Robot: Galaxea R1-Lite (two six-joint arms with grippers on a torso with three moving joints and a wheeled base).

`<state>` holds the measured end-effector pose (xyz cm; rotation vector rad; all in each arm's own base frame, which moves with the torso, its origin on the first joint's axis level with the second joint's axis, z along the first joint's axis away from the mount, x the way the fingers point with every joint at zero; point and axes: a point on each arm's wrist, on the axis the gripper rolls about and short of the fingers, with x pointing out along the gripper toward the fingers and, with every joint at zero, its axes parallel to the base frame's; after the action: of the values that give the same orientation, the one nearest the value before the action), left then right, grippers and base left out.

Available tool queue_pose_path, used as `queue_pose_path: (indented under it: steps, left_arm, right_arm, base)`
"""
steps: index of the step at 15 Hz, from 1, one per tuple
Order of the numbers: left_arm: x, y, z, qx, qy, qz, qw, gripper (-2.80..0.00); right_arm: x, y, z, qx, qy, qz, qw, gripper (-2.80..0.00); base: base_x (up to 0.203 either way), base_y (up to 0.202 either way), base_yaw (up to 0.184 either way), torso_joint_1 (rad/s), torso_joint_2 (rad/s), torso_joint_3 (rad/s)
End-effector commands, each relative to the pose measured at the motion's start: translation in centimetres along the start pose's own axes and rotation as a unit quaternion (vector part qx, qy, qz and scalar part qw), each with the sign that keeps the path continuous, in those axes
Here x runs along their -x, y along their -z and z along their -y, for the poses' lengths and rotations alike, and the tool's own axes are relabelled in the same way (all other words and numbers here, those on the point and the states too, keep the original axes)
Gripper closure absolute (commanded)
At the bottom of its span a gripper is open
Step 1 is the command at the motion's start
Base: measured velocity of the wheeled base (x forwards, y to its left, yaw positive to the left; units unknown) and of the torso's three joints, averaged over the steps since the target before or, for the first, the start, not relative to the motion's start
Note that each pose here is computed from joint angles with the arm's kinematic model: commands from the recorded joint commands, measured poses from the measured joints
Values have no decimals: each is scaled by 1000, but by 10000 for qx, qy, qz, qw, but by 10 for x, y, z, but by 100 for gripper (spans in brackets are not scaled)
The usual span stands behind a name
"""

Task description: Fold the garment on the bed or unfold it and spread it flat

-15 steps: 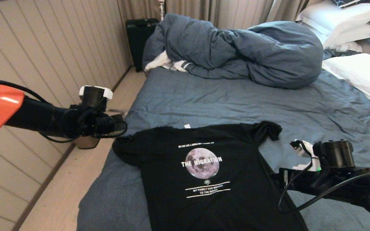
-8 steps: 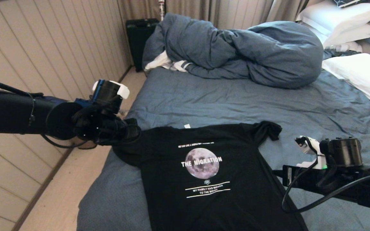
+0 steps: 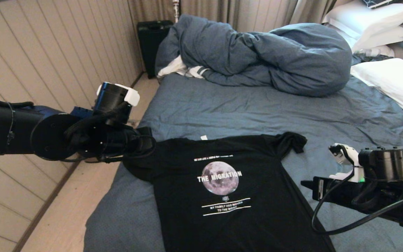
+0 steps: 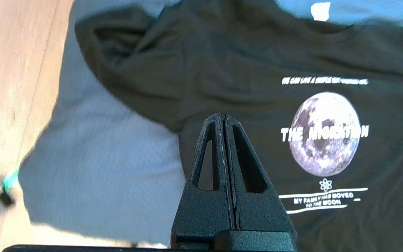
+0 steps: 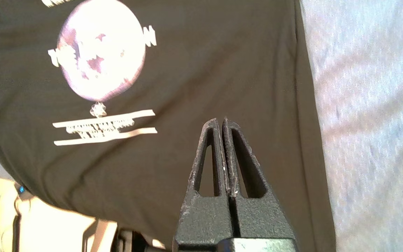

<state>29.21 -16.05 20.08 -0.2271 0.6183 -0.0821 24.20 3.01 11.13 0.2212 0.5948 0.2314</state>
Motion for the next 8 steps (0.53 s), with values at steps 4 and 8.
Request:
queue_pose_path:
  steps: [4,8]
  left_arm:
    - [1,1,0,-57,129,14,9999,0]
    - [2,4,-1,-76,270,-135,9995,0]
  right_arm:
    - [2,0,-1,6,-29,82,10000,0]
    - [3,1,-2,21,-55,38,10000,0]
  base:
    - [0,0,0,0,0,0]
    - [0,0,0,0,0,0]
